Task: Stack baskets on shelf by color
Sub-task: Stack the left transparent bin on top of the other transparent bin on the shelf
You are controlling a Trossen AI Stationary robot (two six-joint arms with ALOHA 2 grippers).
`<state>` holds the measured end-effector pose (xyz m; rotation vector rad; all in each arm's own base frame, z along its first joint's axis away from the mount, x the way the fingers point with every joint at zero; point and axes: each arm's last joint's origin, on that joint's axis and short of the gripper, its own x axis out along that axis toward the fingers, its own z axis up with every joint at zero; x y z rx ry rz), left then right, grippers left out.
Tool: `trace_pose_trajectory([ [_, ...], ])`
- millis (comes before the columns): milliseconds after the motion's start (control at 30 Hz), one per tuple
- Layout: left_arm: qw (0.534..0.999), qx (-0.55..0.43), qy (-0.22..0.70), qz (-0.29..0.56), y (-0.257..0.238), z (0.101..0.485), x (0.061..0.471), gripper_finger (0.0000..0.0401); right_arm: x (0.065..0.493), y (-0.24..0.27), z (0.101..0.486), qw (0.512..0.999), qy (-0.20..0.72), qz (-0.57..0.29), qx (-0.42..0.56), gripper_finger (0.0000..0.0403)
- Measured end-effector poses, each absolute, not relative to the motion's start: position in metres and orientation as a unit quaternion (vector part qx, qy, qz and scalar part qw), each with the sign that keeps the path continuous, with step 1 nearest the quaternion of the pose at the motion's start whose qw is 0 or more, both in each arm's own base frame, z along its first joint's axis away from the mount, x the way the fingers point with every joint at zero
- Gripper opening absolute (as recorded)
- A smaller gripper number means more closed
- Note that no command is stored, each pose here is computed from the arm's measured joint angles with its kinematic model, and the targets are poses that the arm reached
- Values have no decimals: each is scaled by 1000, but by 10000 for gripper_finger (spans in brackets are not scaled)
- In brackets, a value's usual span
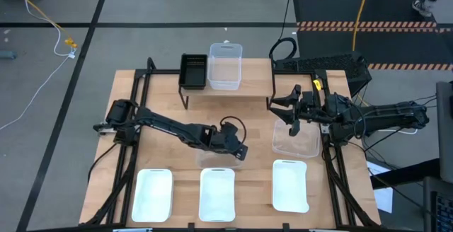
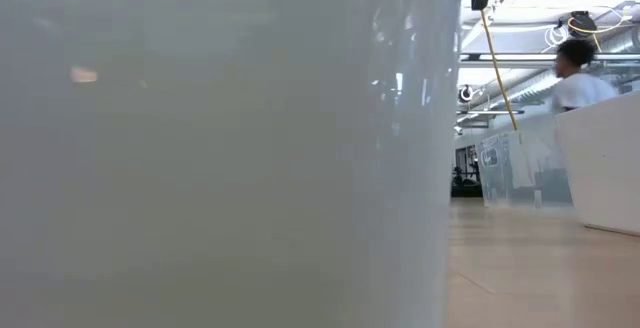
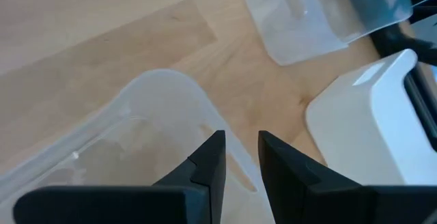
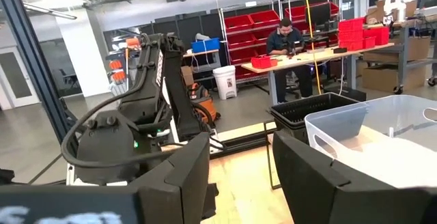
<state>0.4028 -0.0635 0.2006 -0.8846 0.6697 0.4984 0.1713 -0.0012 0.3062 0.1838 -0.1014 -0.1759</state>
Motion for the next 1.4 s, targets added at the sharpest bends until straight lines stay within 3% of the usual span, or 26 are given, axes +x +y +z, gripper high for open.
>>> trace_pose_trajectory([
  [300,817,-419,317,236,-64,192,406,94,171,-1,307,991,-56,-88,87,155],
  [600,811,-423,325,239,-63,183,409,185,170,-1,309,991,-63,-88,79,155],
  [733,804,-425,338,240,-61,176,410,195,170,-1,309,991,-64,-88,79,155],
  [867,796,-430,356,234,-56,175,410,161,170,-1,310,991,-67,-88,77,155],
  [1167,784,-421,387,240,-49,188,397,18,170,-1,309,991,-65,-88,75,155],
  [1400,769,-445,387,247,-60,212,381,18,170,-1,309,991,-63,-88,73,155],
])
